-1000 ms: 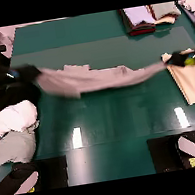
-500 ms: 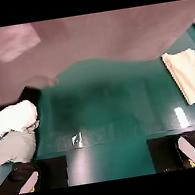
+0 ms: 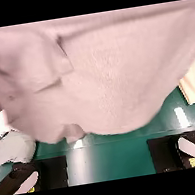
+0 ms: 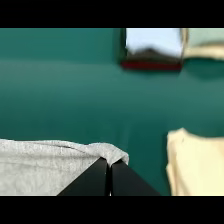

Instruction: Fold the shirts.

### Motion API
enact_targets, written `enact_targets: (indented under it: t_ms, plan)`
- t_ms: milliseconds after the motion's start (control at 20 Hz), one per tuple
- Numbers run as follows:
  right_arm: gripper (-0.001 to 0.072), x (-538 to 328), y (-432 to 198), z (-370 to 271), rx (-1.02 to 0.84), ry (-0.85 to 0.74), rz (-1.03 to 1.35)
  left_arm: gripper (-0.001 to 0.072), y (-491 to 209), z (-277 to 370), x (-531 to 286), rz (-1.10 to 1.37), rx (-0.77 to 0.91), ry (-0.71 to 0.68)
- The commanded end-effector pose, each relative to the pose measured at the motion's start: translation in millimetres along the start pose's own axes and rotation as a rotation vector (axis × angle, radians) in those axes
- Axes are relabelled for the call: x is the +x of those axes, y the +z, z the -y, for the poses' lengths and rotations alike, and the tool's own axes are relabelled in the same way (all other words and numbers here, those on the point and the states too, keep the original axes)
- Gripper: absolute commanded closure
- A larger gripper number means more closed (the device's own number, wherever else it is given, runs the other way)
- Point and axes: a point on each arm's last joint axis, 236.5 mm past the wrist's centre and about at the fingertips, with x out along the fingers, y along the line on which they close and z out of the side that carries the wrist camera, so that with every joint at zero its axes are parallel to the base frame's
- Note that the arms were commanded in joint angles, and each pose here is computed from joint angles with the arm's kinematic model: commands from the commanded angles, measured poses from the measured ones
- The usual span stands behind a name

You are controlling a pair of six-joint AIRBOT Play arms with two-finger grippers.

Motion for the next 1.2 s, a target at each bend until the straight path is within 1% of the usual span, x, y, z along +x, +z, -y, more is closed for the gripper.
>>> enact_targets:
  t_ms: [0, 100, 250, 350, 500, 650, 750, 900, 1150]
  plan:
    - [0.0703, 102, -74, 15, 0.064, 0.044, -0.336, 0.0687, -117, -10, 118, -0.381, -0.09, -0.029]
    - [0.0703, 160, -123, 30, 0.089, 0.03, -0.51, 0.0687, -161, -22, 172, -0.482, -0.123, -0.012]
    - [0.0702, 228, -173, 46, 0.147, 0.044, -0.676, 0.0687, -196, -36, 237, -0.537, -0.118, 0.0]
    - [0.0703, 261, -178, 54, 0.167, 0.05, -0.683, 0.0687, -204, -43, 270, -0.544, -0.115, 0.005]
    - [0.0703, 288, -159, 62, 0.165, 0.051, -0.647, 0.0687, -195, -48, 298, -0.534, -0.101, 0.003]
    - [0.0702, 281, -148, 62, 0.119, 0.063, -0.646, 0.0687, -187, -57, 287, -0.568, -0.062, -0.004]
    - [0.0703, 268, -156, 59, 0.101, 0.067, -0.67, 0.0687, -208, -62, 268, -0.691, -0.062, -0.012]
    - [0.0703, 252, -185, 52, 0.109, 0.073, -0.706, 0.0687, -245, -63, 249, -0.84, -0.048, -0.022]
    - [0.0702, 241, -245, 44, 0.152, 0.069, -0.775, 0.0686, -312, -59, 235, -1.01, -0.102, -0.04]
